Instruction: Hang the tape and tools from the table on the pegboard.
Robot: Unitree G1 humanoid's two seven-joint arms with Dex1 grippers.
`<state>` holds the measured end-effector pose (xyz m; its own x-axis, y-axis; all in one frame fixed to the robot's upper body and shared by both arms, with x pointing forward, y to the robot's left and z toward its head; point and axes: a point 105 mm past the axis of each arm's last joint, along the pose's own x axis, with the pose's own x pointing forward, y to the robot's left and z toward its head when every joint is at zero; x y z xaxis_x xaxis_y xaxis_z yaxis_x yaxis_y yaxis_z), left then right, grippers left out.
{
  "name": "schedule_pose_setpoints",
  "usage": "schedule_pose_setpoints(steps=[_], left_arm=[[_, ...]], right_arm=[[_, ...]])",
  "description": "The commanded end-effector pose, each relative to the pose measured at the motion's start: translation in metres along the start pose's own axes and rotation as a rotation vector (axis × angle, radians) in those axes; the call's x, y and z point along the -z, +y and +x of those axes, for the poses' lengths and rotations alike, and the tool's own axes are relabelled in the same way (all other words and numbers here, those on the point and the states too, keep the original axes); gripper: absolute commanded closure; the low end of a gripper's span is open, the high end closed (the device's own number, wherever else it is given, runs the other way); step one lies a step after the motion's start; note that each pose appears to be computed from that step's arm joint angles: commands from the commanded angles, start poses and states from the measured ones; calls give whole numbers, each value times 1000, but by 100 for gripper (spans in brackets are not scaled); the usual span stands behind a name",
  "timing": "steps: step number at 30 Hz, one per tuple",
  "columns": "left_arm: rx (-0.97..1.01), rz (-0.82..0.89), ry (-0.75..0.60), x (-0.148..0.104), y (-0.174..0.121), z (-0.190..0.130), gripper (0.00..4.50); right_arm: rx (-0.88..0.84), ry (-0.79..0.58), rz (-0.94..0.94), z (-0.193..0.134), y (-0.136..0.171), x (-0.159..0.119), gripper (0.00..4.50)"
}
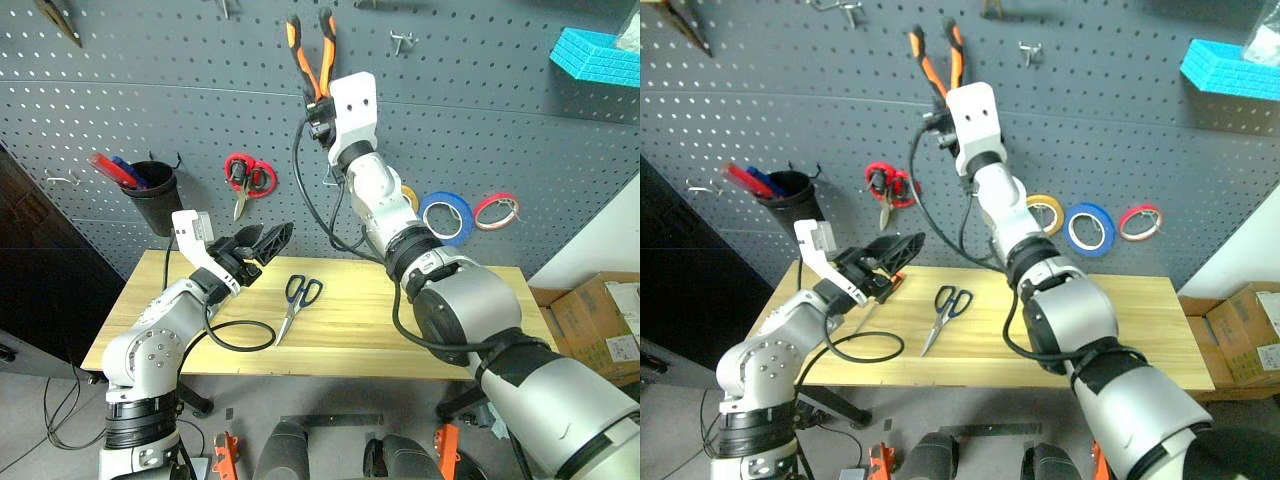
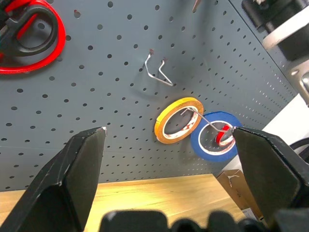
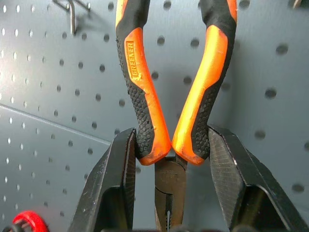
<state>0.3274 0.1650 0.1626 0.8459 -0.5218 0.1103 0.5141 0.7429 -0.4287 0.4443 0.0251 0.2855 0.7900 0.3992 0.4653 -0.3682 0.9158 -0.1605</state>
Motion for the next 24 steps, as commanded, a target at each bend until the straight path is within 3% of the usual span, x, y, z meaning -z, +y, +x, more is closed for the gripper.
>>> schedule_pose_setpoints(steps=[1, 12, 24], left_arm=[[31, 17, -21, -6, -11, -3, 0], [21, 12, 11, -8, -15, -16, 0], [3, -11, 19, -14, -20, -21, 0]], right_arm=[[59, -32, -8, -4, -12, -1, 274], [112, -13, -29, -11, -23, 10, 274], [132, -73, 14, 0, -28, -14, 274]])
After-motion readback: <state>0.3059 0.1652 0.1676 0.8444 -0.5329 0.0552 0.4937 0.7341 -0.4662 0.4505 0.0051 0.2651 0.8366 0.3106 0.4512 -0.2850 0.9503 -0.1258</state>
